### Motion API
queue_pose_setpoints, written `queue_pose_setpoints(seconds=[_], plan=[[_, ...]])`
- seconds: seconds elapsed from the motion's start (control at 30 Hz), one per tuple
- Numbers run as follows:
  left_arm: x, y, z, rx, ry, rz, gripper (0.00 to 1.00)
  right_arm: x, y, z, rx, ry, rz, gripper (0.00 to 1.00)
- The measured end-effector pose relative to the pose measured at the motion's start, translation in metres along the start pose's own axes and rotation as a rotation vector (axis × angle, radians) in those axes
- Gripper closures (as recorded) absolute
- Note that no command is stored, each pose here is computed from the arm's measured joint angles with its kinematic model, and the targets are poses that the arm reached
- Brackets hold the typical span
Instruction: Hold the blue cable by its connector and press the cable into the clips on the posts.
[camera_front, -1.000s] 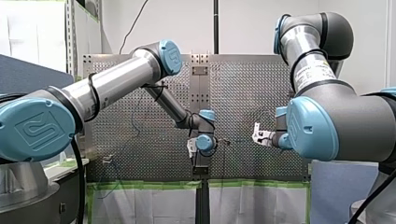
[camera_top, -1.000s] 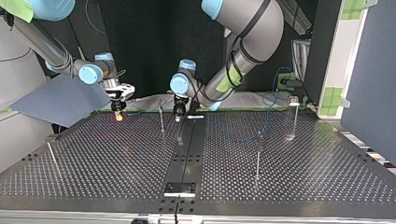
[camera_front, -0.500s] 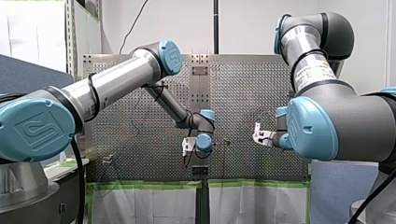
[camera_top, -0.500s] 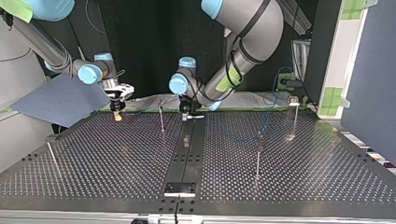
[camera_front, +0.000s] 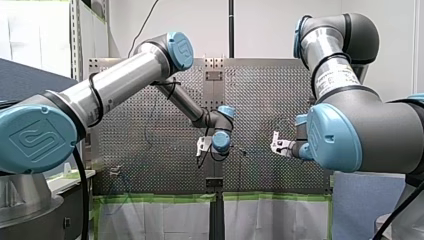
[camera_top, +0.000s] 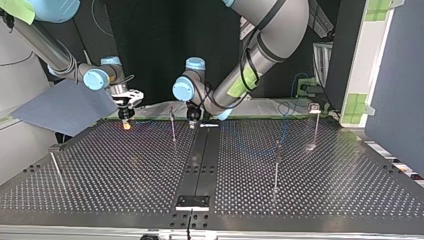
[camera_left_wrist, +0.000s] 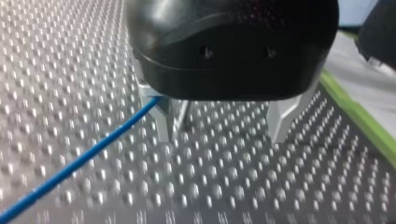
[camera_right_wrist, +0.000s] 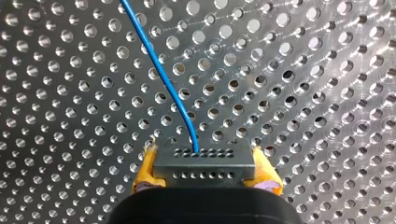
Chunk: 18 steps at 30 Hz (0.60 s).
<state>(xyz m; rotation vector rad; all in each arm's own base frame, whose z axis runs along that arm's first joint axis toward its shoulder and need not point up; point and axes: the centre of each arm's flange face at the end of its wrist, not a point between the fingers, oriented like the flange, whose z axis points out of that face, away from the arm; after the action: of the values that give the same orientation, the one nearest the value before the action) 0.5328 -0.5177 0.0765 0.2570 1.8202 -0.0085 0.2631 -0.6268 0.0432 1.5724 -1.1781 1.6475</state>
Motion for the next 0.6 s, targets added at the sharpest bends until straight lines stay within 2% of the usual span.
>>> queue_pose_setpoints(seconds=[0.33, 0.6], plan=[[0.001, -0.052, -0.047, 0.036, -0.006, 0.024, 0.02, -0.001, 0.0, 0.0, 0.003, -0.003, 0.005, 1.0], [0.006, -0.086, -0.079, 0.074, -0.01, 0.03, 0.02, -0.002, 0.002, -0.001, 0.0, -0.008, 0.009, 1.0]])
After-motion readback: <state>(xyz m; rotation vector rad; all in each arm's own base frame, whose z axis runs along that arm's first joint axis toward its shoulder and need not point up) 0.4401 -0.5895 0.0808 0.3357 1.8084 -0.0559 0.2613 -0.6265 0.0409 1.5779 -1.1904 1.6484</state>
